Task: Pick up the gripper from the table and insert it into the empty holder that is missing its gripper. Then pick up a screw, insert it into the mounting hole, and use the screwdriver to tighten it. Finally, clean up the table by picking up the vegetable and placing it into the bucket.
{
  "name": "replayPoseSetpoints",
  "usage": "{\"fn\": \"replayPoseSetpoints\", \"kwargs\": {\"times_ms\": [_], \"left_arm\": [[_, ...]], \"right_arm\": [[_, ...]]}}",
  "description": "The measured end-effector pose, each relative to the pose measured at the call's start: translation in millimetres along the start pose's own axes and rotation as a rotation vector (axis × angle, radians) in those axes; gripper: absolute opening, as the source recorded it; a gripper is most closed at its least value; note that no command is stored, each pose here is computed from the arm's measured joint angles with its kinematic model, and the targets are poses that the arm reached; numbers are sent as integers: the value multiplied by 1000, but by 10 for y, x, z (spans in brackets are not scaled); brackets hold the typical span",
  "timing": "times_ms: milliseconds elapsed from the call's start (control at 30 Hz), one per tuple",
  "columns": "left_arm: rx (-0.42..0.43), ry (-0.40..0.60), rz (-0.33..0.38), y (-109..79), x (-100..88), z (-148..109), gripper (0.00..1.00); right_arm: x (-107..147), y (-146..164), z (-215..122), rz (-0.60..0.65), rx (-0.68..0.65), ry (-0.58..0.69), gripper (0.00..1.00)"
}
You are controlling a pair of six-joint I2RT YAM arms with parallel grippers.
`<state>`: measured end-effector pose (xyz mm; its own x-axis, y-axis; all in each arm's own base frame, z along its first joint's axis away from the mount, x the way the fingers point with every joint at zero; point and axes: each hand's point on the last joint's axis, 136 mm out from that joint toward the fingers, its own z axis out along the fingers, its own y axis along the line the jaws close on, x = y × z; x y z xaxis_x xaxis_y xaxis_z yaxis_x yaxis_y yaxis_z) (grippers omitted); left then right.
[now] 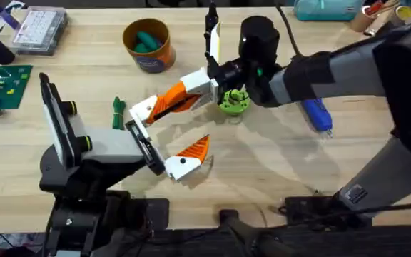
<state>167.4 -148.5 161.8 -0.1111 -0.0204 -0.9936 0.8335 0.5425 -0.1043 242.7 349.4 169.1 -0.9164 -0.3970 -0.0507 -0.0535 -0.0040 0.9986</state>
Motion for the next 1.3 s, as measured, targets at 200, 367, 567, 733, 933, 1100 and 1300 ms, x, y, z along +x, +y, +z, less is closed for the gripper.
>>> {"fn": "replayPoseSetpoints", "kwargs": {"times_ms": [200,367,567,733,933,1100,1300], "left_arm": [[-9,-1,0,17,-2,-2,993],[-19,-2,1,33,-4,-2,993],[-33,-3,-4,59,-7,-5,993],[-24,-3,4,44,-6,-4,993],[-27,-3,4,49,-6,-4,993],[-27,-3,4,49,-6,-4,993],[-27,-3,3,49,-6,-4,993]], "right_arm": [[-13,-2,24,13,1,0,10],[-31,-4,65,12,4,-13,10],[-50,-19,94,5,11,-66,10],[-31,4,80,-27,8,-116,10],[-43,0,82,-25,8,-127,10],[-43,1,82,-26,8,-127,10],[-37,-4,85,-23,8,-127,10]]}}
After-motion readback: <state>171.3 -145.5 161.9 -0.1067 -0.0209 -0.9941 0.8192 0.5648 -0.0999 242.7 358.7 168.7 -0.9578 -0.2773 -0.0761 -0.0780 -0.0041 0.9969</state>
